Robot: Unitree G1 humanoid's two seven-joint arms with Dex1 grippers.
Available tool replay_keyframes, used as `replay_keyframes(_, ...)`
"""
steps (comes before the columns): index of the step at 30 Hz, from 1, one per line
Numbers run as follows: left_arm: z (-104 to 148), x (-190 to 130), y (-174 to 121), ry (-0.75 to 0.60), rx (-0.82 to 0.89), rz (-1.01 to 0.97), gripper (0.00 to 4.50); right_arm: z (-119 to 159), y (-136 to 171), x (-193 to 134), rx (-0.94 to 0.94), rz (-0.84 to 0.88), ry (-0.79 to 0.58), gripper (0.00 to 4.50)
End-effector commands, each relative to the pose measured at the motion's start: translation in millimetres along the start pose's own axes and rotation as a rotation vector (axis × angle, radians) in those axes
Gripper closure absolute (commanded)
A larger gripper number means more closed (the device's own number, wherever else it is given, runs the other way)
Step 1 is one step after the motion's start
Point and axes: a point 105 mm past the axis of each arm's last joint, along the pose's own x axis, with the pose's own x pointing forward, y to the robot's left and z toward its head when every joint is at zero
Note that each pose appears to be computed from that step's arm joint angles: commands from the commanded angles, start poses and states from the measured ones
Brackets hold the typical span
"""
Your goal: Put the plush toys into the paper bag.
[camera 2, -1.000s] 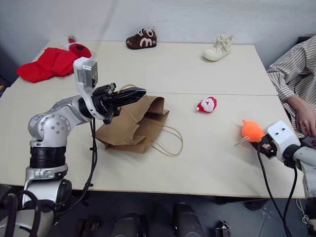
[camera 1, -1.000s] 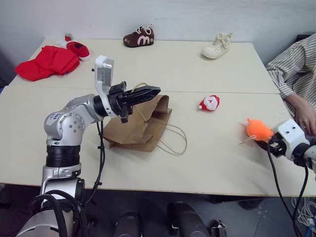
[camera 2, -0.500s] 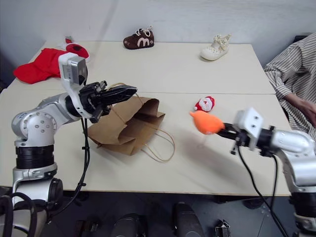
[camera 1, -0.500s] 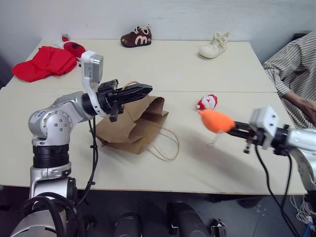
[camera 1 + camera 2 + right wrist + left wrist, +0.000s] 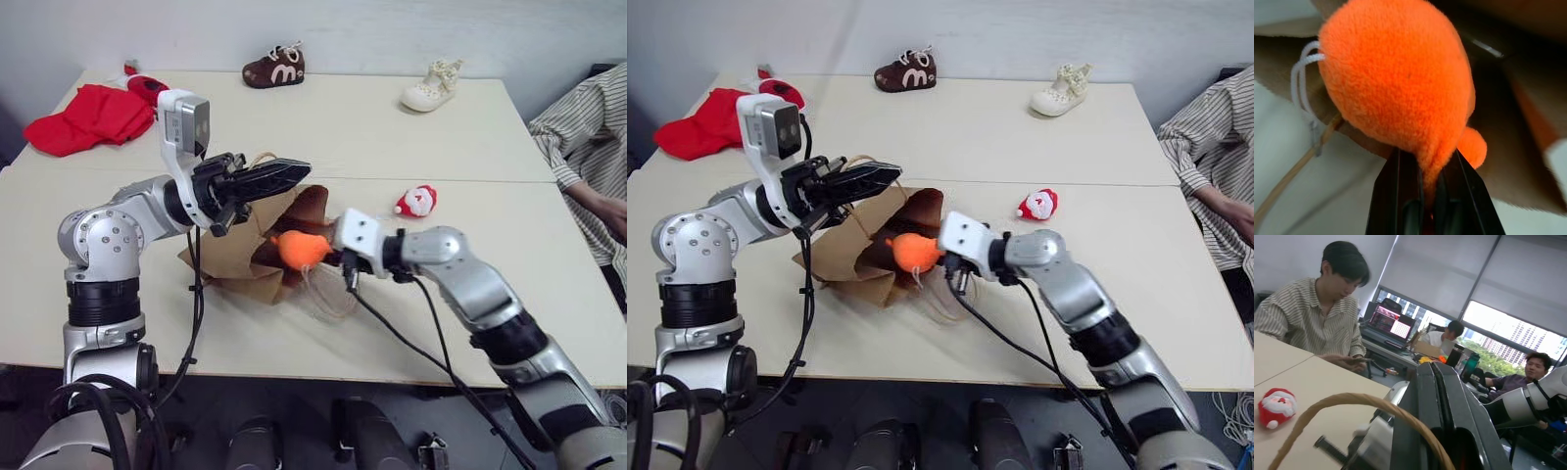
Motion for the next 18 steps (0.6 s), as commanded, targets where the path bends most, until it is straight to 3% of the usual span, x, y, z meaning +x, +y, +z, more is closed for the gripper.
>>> replay_keyframes(1,3,7,-11,0.000,0.017,-0.062,4.50,25,-6,19,-0.050,-0.017,-0.009,4.46)
replay_keyframes(3,2,7,-12,-0.001,0.012,-0.071,4.50,27,-6,26,-0.055,-0.009,0.008,4.46)
replay_keyframes(9,0,5,-14,-0.004,0.006,-0.080,4.50,1,-7,39,0.004,0.021,0.125,4.46)
replay_keyframes(14,4,1,-11,-0.035,0.025,-0.053,4.50,3,-5,27,-0.024,0.034,0.067,2.92)
replay_keyframes(18,3,-3,-8,-0.038,0.036,-0.026,4.50,17,-13,-8,-0.018,0.015,-0.056,1.46)
